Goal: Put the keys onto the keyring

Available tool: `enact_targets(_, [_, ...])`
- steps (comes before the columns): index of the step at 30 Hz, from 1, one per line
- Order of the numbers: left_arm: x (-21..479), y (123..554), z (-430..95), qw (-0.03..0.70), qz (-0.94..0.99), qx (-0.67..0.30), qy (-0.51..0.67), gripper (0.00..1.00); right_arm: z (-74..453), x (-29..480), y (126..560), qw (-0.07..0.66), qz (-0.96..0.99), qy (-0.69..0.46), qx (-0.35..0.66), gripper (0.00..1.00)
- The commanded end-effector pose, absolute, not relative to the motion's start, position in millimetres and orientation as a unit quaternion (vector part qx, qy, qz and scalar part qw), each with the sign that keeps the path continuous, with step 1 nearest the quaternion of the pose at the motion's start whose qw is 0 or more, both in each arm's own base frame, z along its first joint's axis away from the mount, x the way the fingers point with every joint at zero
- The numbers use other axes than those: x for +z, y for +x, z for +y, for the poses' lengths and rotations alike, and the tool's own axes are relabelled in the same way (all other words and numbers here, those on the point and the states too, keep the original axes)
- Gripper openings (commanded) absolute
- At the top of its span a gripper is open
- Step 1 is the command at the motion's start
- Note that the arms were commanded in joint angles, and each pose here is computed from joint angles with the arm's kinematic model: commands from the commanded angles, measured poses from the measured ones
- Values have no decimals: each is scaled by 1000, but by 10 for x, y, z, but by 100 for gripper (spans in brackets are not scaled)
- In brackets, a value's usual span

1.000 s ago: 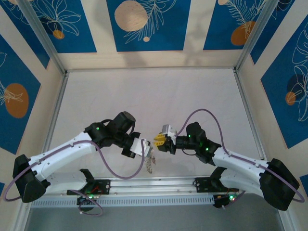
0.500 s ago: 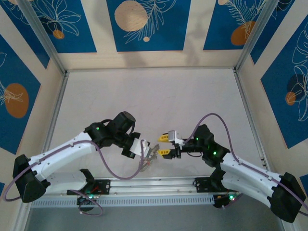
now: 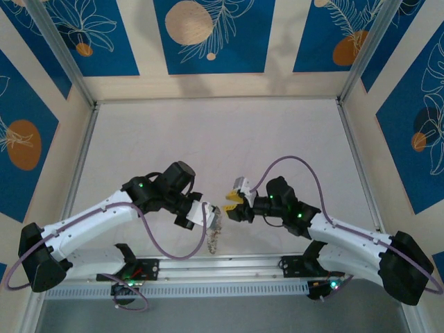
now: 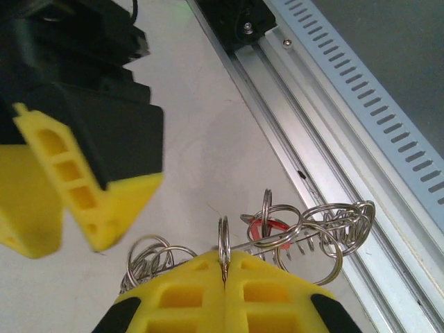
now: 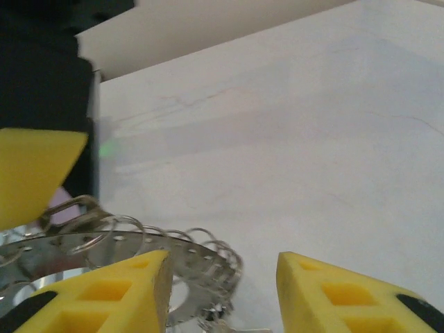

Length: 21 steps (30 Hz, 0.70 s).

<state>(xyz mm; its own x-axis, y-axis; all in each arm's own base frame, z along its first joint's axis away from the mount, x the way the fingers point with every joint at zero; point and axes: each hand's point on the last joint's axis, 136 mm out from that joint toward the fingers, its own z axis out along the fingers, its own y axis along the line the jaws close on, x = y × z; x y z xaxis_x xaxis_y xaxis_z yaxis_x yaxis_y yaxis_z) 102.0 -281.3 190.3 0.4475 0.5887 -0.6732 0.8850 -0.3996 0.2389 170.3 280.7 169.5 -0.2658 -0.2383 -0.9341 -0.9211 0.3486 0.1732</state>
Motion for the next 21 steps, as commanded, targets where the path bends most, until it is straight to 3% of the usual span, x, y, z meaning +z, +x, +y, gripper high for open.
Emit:
enact_targets(1, [2023, 919, -2810, 307, 437, -271, 801, 0, 2745, 1891, 1692, 443, 690, -393, 417, 47])
enact_targets(9, [2002, 949, -2834, 312, 439, -267, 799, 0, 2788, 2114, 1358, 451, 605, -478, 450, 54])
enact_targets(13, [1971, 1017, -2853, 313, 450, -256, 796, 0, 2885, 2107, 1143, 459, 544, -544, 445, 46])
enact_targets(16, [1935, 1090, -2866, 308, 466, -246, 793, 0, 2946, 2045, 1076, 448, 532, -569, 439, 35])
enact_targets(21, [1889, 1196, -2900, 303, 491, -232, 783, 0, 3009, 1946, 1060, 433, 540, -577, 434, 33])
